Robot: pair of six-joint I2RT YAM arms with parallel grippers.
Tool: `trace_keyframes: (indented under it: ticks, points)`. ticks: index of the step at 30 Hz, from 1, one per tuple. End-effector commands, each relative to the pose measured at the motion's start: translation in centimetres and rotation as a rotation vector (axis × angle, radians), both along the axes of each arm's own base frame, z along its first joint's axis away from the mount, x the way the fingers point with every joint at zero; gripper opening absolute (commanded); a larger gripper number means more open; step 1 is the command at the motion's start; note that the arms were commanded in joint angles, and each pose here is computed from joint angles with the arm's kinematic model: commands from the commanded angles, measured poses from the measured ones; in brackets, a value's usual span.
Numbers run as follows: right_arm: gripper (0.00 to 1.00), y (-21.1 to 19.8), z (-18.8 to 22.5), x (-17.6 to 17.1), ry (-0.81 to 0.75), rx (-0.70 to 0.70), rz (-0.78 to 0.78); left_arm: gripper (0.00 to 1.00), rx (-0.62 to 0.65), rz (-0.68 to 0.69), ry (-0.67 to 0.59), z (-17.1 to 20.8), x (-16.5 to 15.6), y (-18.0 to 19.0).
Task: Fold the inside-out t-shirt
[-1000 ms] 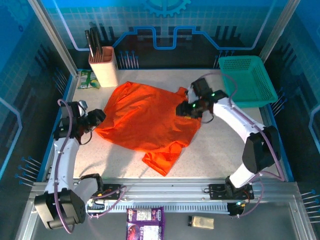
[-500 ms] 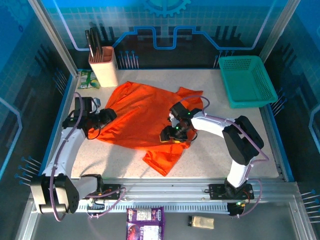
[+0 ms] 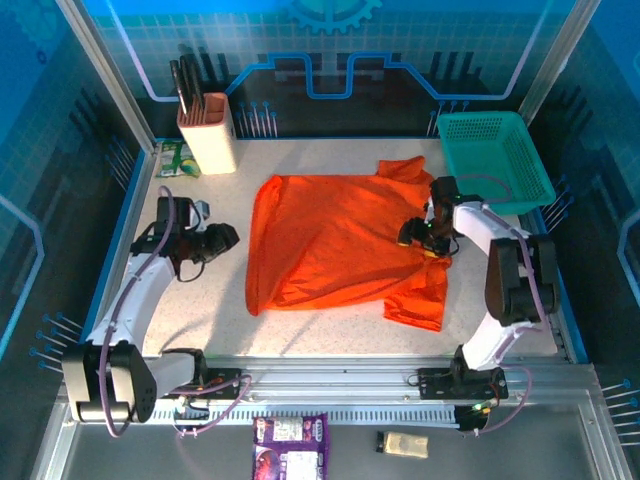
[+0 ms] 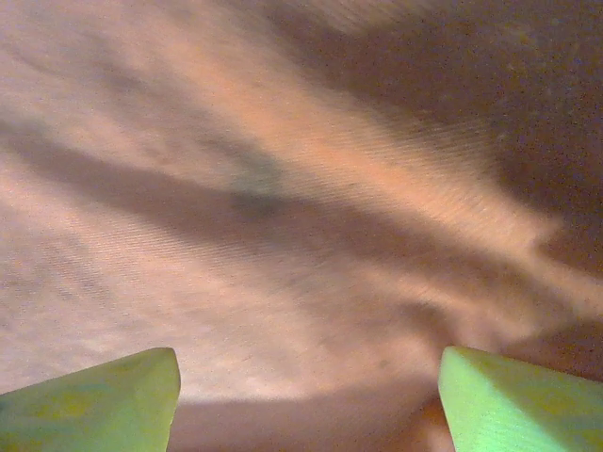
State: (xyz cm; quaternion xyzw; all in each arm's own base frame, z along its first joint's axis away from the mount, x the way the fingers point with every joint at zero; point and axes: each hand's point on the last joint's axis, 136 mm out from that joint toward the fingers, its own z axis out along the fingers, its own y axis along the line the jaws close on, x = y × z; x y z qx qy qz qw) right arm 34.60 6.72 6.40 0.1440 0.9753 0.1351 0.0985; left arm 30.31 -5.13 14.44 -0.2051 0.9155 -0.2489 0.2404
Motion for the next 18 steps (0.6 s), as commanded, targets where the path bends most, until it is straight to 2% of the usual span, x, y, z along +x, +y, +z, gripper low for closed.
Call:
trace_keyframes:
  ticks: [1,6,12,18]
  points:
    - [0.73,0.7,4.2,-0.6,-0.076,-0.035,0.053,0.4,0.019,-0.11,0.098,-2.6,-1.7,-2.1]
    - [0.73,3.4,4.8,-3.7,-0.064,-0.005,0.128,0.38,0.048,-0.207,0.181,-5.3,-3.1,-5.2]
    - [0.71,7.2,3.0,-7.9,0.016,0.077,0.202,0.37,0.1,-0.224,0.291,-8.8,-4.5,-5.9]
    - [0.7,10.1,0.3,-9.9,0.086,0.089,0.262,0.37,0.015,-0.248,0.348,-10.9,-6.2,-7.6]
